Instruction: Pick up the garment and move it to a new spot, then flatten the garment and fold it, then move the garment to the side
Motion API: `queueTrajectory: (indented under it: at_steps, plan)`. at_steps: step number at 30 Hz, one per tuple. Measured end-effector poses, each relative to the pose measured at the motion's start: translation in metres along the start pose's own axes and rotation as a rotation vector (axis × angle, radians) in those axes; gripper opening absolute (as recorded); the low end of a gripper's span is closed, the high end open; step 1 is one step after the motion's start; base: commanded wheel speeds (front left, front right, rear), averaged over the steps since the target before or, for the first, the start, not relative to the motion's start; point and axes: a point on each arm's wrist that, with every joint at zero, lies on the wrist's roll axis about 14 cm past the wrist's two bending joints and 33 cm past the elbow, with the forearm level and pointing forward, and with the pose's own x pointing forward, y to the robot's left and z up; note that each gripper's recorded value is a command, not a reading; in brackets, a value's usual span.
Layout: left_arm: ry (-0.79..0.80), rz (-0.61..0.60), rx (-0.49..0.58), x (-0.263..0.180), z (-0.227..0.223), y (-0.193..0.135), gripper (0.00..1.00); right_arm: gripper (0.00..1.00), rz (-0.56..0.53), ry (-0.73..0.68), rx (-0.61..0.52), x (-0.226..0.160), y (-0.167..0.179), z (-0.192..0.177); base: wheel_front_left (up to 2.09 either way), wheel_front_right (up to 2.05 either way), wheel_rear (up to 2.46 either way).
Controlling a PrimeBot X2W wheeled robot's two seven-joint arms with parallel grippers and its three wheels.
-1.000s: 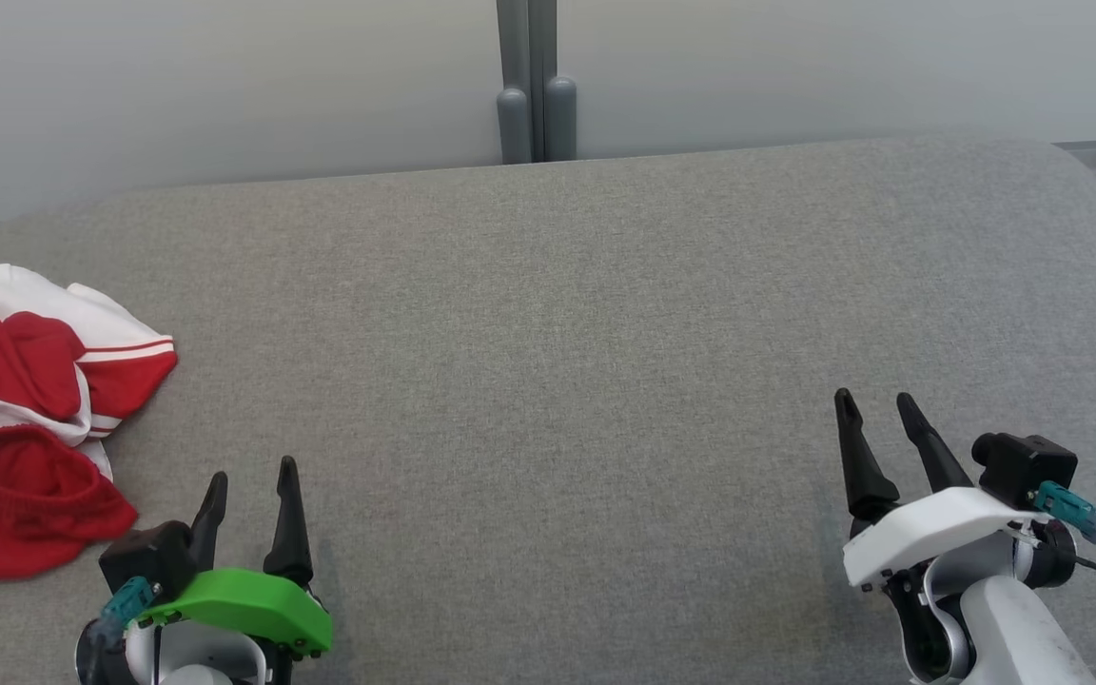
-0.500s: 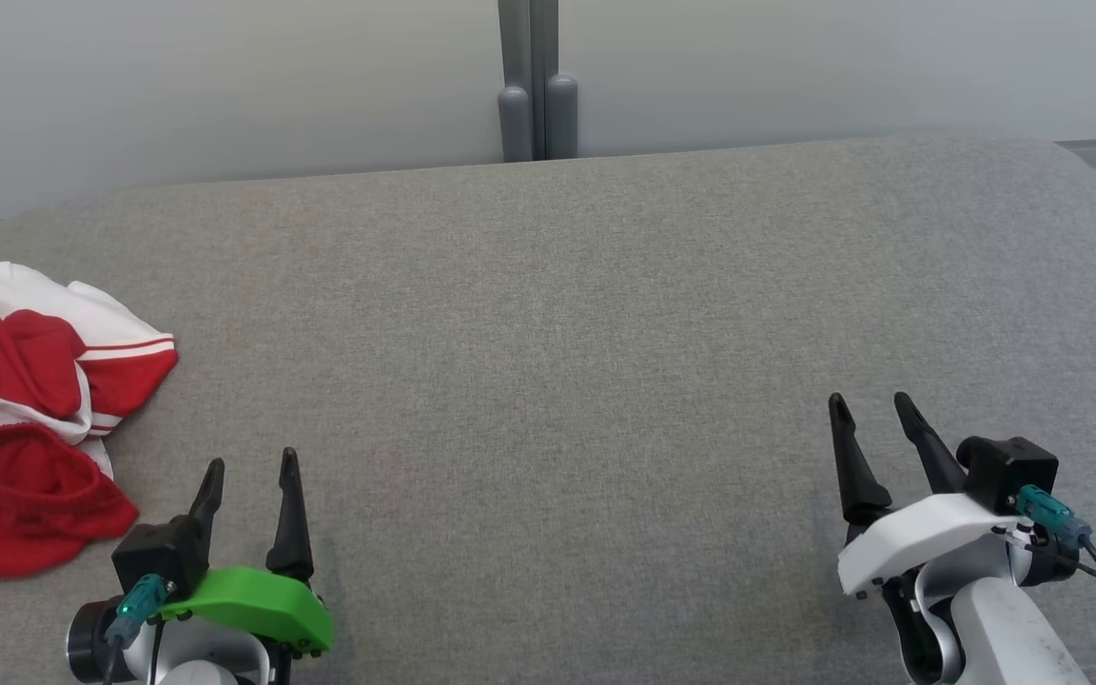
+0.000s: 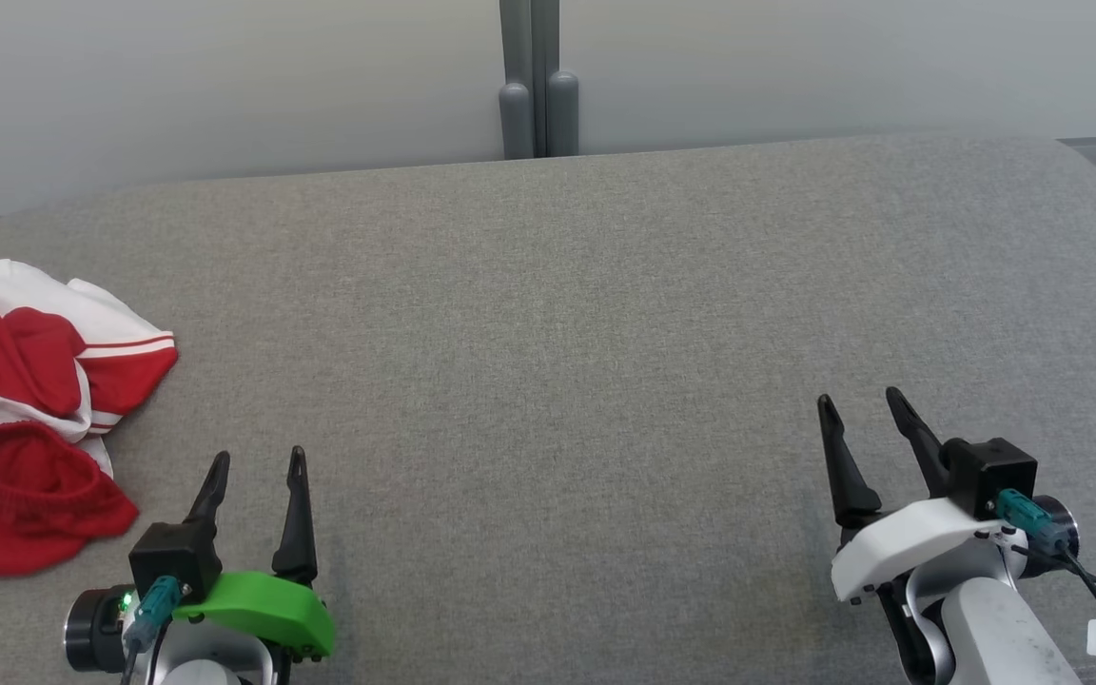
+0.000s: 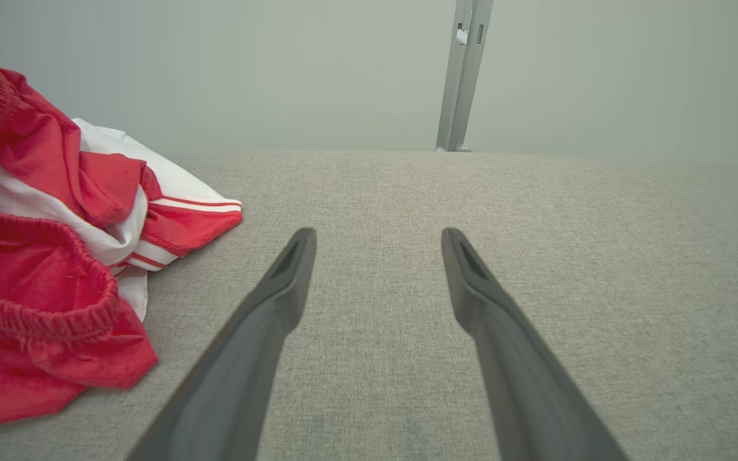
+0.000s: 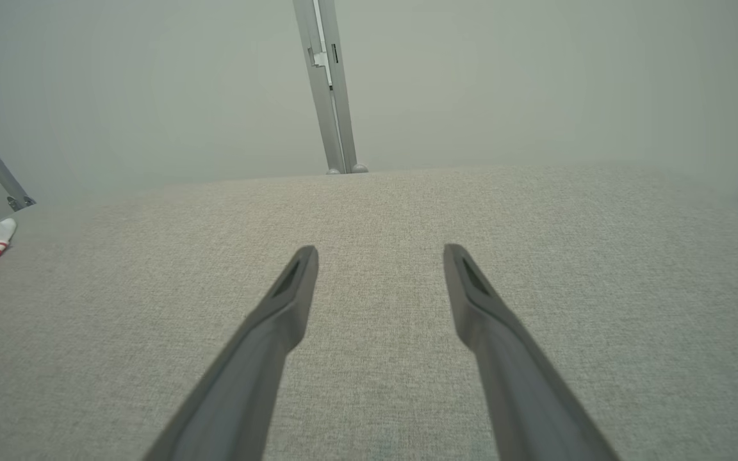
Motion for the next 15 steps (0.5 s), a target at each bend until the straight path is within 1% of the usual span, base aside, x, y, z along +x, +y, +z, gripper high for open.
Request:
queueTrajectory:
  at_steps: [11, 15]
  plan:
    - [-0.008, -0.01, 0.068, -0.0014, -0.0004, 0.0001, 1.0, 1.0, 0.026, -0.002, -0.093, 0.0016, 0.0045, -0.0008, 0.0, 0.0, 0.0]
    - [-0.001, 0.017, 0.073, -0.0044, -0.0026, 0.0071, 1.0, 1.0, 0.035, 0.001, -0.105, 0.0037, 0.0069, -0.0023, 0.0, 0.0, 0.0]
